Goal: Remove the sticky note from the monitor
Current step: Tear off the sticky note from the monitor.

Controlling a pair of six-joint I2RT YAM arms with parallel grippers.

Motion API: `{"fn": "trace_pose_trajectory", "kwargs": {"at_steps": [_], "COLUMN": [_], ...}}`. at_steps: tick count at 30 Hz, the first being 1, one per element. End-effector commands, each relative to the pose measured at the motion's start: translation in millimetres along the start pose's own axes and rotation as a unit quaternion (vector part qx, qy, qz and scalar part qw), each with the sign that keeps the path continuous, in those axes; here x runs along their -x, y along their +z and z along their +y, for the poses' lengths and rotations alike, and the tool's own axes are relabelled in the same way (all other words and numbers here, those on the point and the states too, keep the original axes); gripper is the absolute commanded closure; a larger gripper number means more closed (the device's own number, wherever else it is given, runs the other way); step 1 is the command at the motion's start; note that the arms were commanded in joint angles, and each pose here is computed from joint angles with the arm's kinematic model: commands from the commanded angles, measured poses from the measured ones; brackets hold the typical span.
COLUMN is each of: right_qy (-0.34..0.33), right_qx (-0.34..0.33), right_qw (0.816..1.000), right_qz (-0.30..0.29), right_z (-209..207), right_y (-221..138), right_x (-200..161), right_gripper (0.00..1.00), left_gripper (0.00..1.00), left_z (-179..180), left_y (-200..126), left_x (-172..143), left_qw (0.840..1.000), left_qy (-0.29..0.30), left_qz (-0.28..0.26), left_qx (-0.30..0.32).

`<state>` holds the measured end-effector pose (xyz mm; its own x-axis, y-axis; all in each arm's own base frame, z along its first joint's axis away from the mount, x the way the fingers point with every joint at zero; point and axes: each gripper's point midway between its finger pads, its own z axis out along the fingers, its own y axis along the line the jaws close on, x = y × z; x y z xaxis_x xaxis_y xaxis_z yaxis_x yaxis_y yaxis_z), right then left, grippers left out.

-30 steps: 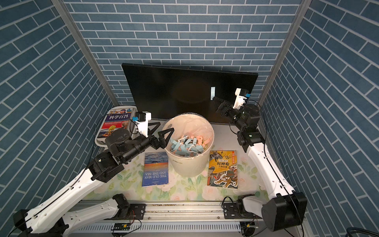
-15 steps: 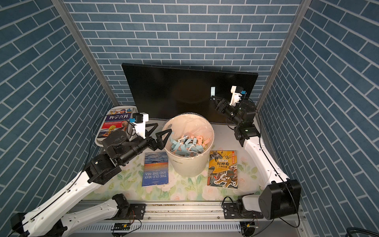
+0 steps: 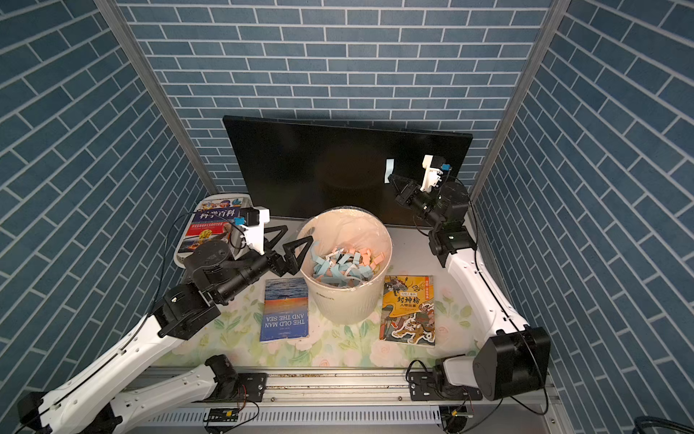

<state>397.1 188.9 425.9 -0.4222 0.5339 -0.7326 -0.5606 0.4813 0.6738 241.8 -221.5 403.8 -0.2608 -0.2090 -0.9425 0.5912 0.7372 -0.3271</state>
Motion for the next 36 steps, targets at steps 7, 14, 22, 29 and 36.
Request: {"fn": "trace_pose_trajectory", "kwargs": {"at_steps": [7, 14, 22, 29, 36], "right_qy": [-0.017, -0.020, -0.029, -0.036, -0.068], "right_qx": [0.027, 0.027, 0.027, 0.028, 0.020], "right_qw": [0.999, 0.999, 0.999, 0.999, 0.997], "right_qz": [-0.012, -0.011, -0.009, 0.002, 0.033], "right_z": [18.8, 20.9, 25.2, 29.0, 38.6], "right_y": [-2.7, -10.3, -21.3, -28.8, -36.1], "right_x": [9.1, 2.9, -3.7, -13.4, -35.5], "right_gripper": [1.00, 1.00, 1.00, 1.00, 1.00], "left_gripper": [0.00, 0.00, 0.00, 0.00, 0.00], "left_z": [5.1, 4.6, 4.3, 3.5, 4.0], "left_y": [-5.1, -5.7, -5.5, -5.8, -6.1], "left_x": [-1.1, 0.7, 0.2, 0.8, 0.8], "left_qw": [1.000, 1.000, 1.000, 1.000, 1.000], "left_qy": [0.006, 0.006, 0.004, 0.003, 0.002], "left_qz": [-0.002, -0.003, -0.003, -0.004, -0.004], "left_qx": [0.009, 0.009, 0.007, 0.006, 0.007]}}
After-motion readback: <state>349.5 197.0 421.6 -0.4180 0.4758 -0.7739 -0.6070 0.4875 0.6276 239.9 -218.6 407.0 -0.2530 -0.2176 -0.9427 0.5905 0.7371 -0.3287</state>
